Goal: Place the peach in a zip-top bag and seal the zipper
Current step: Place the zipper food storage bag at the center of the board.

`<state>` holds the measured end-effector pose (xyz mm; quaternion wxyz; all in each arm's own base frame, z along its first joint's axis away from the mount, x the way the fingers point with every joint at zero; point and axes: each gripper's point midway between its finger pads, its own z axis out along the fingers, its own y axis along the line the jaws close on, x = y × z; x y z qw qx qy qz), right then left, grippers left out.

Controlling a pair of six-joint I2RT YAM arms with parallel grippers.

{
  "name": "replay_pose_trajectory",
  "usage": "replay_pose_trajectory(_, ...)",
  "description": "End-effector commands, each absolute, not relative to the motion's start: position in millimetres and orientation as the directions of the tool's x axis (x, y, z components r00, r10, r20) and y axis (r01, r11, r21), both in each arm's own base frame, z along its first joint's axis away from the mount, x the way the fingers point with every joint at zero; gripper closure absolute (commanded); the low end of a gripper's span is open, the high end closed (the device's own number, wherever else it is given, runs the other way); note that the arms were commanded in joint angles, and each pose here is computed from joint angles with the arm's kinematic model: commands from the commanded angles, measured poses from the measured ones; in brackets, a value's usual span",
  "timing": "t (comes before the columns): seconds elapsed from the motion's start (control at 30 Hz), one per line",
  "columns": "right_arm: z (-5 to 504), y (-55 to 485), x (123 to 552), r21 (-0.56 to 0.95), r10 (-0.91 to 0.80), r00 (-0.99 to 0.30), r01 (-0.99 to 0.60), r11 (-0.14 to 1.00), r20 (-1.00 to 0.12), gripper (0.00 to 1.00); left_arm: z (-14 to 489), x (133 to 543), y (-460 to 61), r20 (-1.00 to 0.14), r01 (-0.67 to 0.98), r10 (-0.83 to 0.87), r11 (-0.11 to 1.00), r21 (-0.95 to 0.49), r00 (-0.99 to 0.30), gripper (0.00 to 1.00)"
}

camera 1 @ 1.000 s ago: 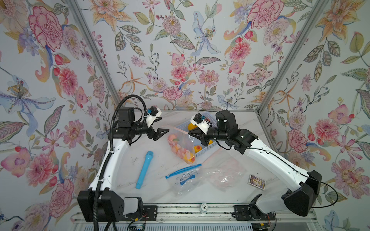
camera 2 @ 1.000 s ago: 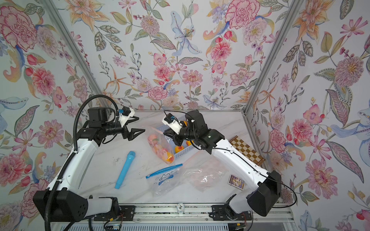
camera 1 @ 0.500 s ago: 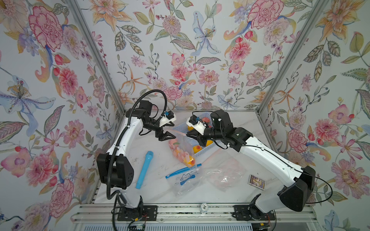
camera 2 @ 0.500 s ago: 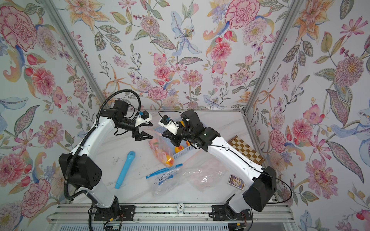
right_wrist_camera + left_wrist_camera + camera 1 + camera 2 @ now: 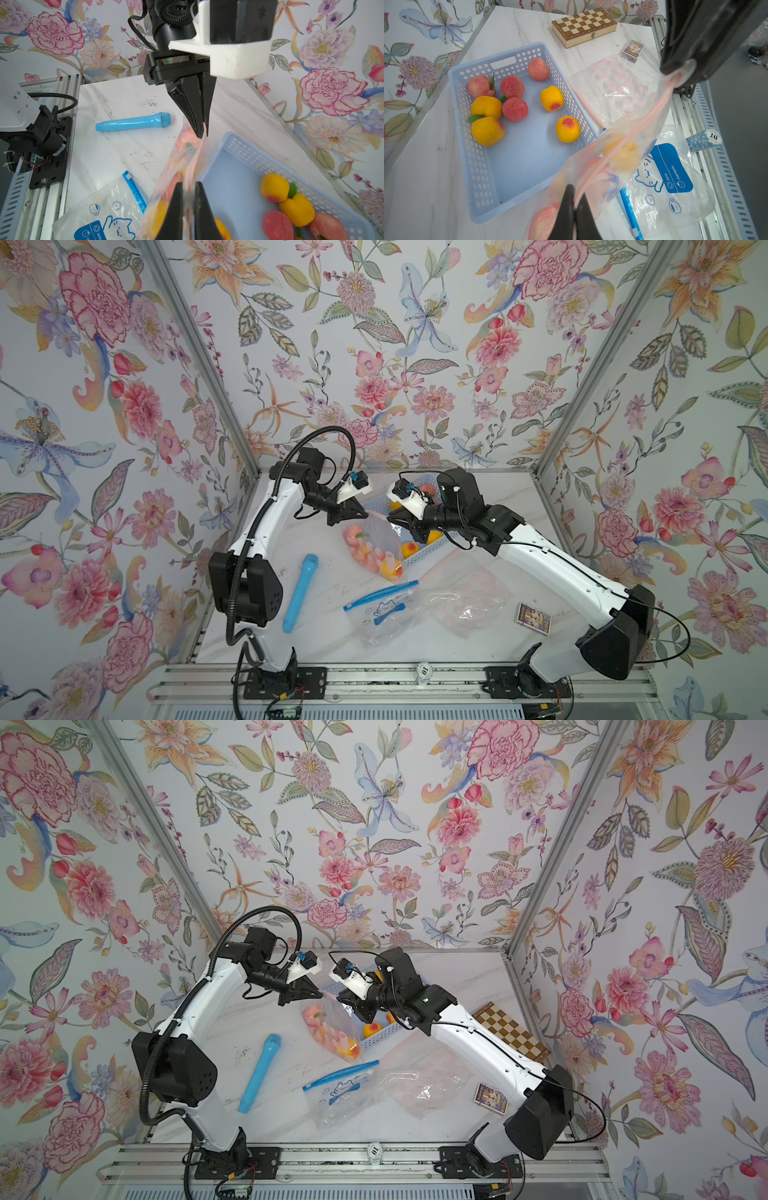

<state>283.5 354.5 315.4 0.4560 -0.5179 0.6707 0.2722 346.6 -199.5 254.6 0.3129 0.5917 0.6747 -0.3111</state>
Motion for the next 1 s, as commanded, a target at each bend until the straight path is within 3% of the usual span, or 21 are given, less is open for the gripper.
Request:
replay_pose_trajectory(0.0, 329.5, 342.4, 287.9, -0.122, -0.400, -0.044, -0.916, 0.381, -0.915, 0.95, 274.4, 347.0, -189.2, -0.766, 0.974, 0.623, 0.224, -0.015, -0.156, 1.00)
replay_pose_trajectory(0.1, 340.4, 332.0, 291.9, -0.129, -0.348, -0.043, -0.881, 0.455, -0.936, 0.59, 283.8, 348.9, -179.6, -0.760, 0.939, 0.614, 0.342, 0.013, -0.213, 1.00)
replay_pose_trajectory(0.2, 354.7, 319.4, 292.9, -0.134, -0.294, -0.031, -0.842, 0.522, -0.955, 0.41, 296.7, 356.4, -163.7, -0.757, 0.872, 0.597, 0.484, 0.077, -0.265, 1.00)
replay_pose_trajectory(0.3, 367.7, 303.2, 298.2, -0.125, -0.238, -0.030, -0.782, 0.610, -0.971, 0.30, 306.7, 370.4, -145.3, -0.766, 0.767, 0.545, 0.632, 0.109, -0.340, 1.00)
replay_pose_trajectory(0.43, 372.7, 280.3, 309.5, -0.102, -0.184, -0.050, -0.680, 0.726, -0.982, 0.19, 329.0, 393.4, -112.6, -0.802, 0.570, 0.425, 0.811, 0.131, -0.421, 1.00)
replay_pose_trajectory(0.63, 361.6, 250.7, 327.8, -0.058, -0.145, -0.130, -0.515, 0.855, -0.981, 0.01, 342.6, 419.9, -61.0, -0.814, 0.308, 0.284, 0.942, 0.136, -0.506, 1.00)
replay_pose_trajectory(0.97, 341.0, 234.1, 337.4, -0.005, -0.100, -0.213, -0.405, 0.915, -0.972, 0.01, 291.1, 473.2, 4.0, -0.697, 0.083, 0.248, 0.962, 0.262, -0.673, 1.00)
